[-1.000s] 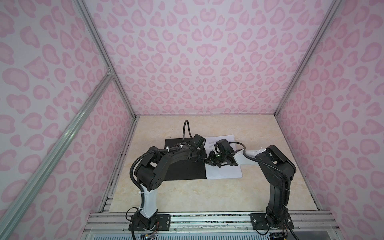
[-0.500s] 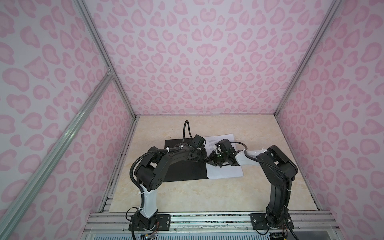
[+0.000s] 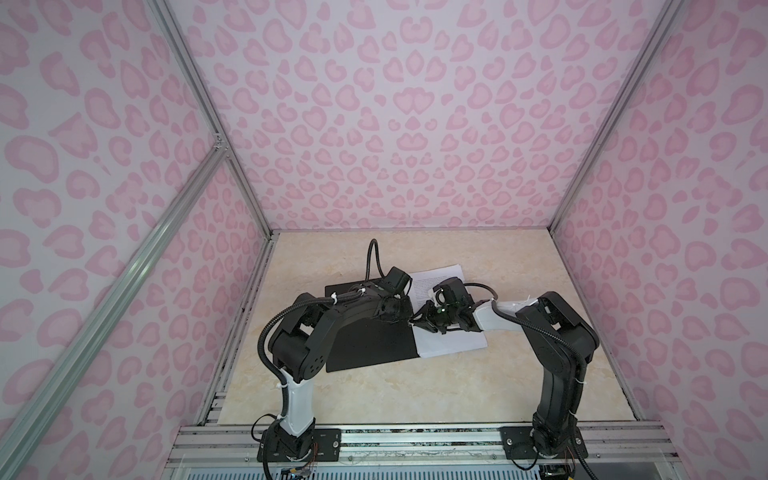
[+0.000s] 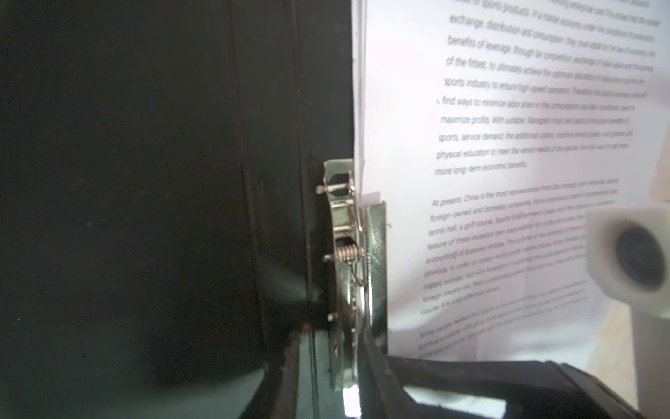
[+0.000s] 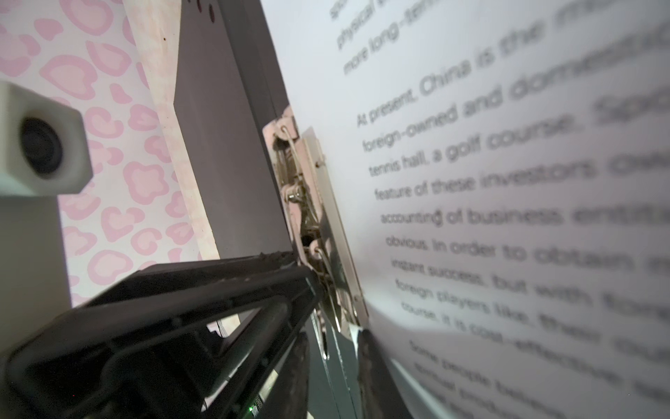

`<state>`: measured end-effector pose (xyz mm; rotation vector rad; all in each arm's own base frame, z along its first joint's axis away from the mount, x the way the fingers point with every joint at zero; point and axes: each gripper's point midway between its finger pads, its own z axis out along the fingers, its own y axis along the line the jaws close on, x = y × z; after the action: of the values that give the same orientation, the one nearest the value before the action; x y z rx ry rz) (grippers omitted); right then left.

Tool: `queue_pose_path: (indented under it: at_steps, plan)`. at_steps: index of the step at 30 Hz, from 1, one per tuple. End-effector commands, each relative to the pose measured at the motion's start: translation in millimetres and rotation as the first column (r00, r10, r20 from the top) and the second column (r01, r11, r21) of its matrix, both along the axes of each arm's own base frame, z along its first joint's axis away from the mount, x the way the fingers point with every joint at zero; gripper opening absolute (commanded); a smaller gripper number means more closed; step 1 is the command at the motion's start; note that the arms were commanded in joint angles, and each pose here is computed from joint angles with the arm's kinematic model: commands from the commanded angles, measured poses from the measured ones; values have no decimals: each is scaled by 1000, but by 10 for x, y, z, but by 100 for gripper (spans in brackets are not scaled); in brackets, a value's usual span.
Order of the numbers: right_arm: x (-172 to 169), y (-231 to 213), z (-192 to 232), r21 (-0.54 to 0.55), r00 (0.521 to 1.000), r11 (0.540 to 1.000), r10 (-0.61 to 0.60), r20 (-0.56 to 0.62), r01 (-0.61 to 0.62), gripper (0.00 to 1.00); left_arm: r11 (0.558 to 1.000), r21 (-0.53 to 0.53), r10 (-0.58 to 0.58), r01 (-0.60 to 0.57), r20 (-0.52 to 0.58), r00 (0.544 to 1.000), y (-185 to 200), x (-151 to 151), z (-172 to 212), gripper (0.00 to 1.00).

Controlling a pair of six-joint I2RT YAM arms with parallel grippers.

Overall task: Put the files into the folder
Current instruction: 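Draw the right gripper back while the left gripper moves to the cover edge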

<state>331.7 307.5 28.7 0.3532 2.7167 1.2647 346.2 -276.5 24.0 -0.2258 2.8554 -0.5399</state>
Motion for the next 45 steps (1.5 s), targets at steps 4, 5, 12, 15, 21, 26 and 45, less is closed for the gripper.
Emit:
queue_pose_path:
  at_steps: [4,5,12,15,21,26,45]
  plan:
    - [34,-50,234,-9,996,1000,9,92,-8,38,1000,-5,-29,30,25,999,-5,41,394,44]
    - [40,-66,292,-18,994,1000,13,112,-11,39,999,-20,-28,29,52,998,-8,73,516,46]
    - [146,-503,733,-155,954,988,18,300,30,65,994,-47,103,-94,263,959,668,132,1274,81]
    - [235,-928,788,-200,936,975,-22,352,98,84,990,-13,139,-142,310,940,1239,-70,1198,99]
    - [388,-1956,558,-463,929,847,-90,358,261,94,964,-79,265,-253,261,928,1930,-472,663,96]
    - [457,-2114,387,-441,928,850,-135,347,288,92,945,-60,326,-321,231,917,2150,-499,380,96]
    - [491,-1706,-19,-234,955,946,-163,248,222,87,929,-226,310,-294,41,950,1892,-401,-88,98]
